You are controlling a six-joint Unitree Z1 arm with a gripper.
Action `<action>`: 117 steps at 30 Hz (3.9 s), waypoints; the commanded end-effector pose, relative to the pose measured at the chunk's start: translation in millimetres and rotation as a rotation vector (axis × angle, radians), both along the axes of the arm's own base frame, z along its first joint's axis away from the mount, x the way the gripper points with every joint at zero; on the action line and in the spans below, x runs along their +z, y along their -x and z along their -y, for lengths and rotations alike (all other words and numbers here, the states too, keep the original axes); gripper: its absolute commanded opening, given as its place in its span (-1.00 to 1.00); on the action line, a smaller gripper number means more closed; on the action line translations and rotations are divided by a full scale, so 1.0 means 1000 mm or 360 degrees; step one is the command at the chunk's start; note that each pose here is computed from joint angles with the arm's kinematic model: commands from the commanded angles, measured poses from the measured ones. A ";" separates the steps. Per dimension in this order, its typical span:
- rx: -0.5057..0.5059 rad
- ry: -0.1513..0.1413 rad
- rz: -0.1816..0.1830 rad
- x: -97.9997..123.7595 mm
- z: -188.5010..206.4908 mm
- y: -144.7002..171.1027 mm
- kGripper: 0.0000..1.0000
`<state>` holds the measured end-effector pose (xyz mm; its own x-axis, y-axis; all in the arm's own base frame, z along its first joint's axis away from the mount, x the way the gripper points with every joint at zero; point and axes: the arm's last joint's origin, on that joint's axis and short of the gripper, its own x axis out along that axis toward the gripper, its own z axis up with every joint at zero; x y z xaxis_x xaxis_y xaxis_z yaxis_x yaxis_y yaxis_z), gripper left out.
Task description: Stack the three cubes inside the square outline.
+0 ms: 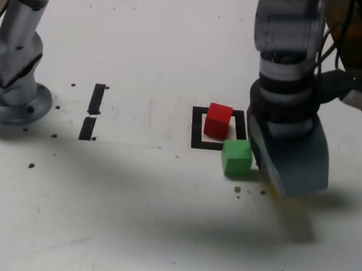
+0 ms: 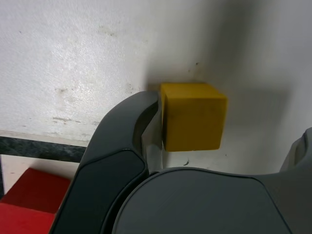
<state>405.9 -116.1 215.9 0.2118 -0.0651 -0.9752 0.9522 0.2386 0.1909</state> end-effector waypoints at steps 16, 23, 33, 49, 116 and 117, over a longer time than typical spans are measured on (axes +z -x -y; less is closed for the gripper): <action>0.0223 0.0078 -0.0073 -0.022 0.002 -0.003 0.00; 0.0244 0.0116 -0.0048 -0.024 0.004 -0.007 -0.77; 0.0236 0.0111 -0.0051 -0.027 0.005 -0.009 -0.92; 0.0227 0.0125 -0.0004 -0.014 0.011 -0.005 -0.96; 0.1609 0.0080 -0.0352 0.100 -0.077 0.080 -0.93; 0.1620 0.0084 -0.0350 0.099 -0.078 0.080 -0.93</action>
<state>326.6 -39.5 314.3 -0.0012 0.0038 -1.0000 0.3163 0.9487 0.0032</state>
